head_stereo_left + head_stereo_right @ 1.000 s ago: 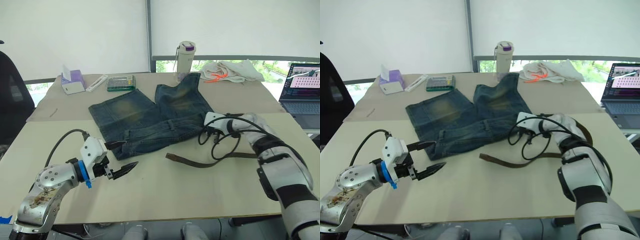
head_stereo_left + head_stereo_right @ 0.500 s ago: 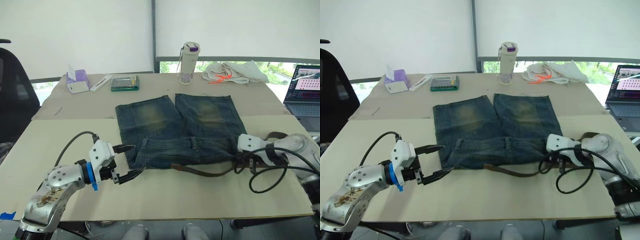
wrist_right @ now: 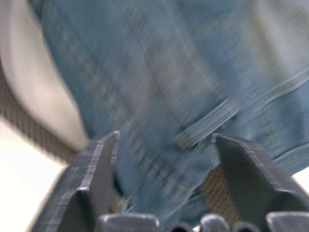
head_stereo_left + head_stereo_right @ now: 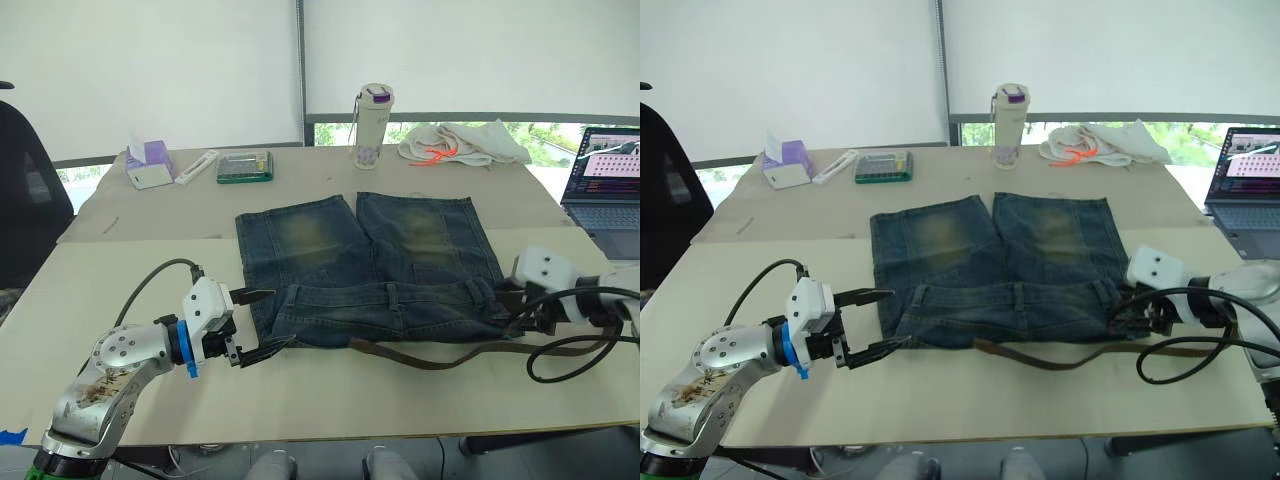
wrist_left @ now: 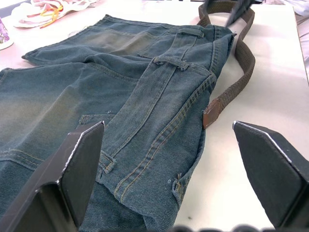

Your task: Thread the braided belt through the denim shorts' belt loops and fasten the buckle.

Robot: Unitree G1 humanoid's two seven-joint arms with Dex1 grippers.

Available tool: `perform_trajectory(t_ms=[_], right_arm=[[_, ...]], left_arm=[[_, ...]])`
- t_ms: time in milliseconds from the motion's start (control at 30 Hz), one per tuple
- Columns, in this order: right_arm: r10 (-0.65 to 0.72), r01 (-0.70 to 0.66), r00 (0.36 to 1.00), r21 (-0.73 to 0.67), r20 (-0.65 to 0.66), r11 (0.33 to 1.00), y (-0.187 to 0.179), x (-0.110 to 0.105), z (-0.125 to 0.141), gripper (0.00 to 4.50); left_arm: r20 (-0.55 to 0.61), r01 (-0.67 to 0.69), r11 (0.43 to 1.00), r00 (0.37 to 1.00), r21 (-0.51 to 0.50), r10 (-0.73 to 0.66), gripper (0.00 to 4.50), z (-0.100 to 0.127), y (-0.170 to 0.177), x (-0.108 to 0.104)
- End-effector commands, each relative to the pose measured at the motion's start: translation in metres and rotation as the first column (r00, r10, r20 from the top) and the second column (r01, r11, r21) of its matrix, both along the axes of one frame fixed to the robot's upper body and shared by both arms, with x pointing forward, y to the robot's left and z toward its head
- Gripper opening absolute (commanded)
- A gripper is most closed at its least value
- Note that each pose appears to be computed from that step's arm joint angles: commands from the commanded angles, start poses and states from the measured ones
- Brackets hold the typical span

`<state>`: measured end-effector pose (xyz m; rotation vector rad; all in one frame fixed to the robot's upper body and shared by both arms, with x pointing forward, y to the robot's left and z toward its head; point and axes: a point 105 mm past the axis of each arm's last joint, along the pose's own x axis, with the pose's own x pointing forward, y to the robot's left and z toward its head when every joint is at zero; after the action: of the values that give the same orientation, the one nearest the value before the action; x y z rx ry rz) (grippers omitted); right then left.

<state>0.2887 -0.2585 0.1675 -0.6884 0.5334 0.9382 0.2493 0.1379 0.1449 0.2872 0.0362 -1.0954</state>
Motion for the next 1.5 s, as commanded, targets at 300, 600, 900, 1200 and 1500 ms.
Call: perform_trajectory(t_ms=[300, 600, 900, 1200, 1500], right_arm=[[0.266, -0.216, 0.946, 0.253, -0.183, 0.943, 0.115, -0.041, -0.037, 4.17], [0.223, -0.193, 0.955, 0.162, -0.196, 0.968, 0.126, -0.032, -0.074, 3.64], [0.230, -0.196, 0.955, 0.185, -0.187, 0.963, 0.125, -0.034, -0.066, 0.58], [0.298, -0.221, 0.938, 0.360, -0.177, 0.907, 0.119, -0.040, -0.026, 0.05], [0.316, -0.205, 0.943, 0.569, -0.102, 0.797, 0.130, -0.028, 0.005, 0.05]], left_arm=[[-0.021, 0.084, 0.996, 0.996, 0.023, -0.084, 4.50, 0.001, -0.006, -0.011], [-0.019, 0.073, 0.996, 0.997, 0.040, -0.073, 4.50, -0.001, -0.003, -0.013], [-0.020, 0.076, 0.997, 0.997, 0.023, -0.076, 4.50, -0.016, 0.001, -0.013], [-0.191, 0.104, 0.975, 0.971, -0.196, -0.142, 4.50, -0.001, -0.017, -0.013], [-0.275, 0.246, 0.820, 0.859, -0.517, -0.431, 4.50, 0.025, -0.057, 0.006]])
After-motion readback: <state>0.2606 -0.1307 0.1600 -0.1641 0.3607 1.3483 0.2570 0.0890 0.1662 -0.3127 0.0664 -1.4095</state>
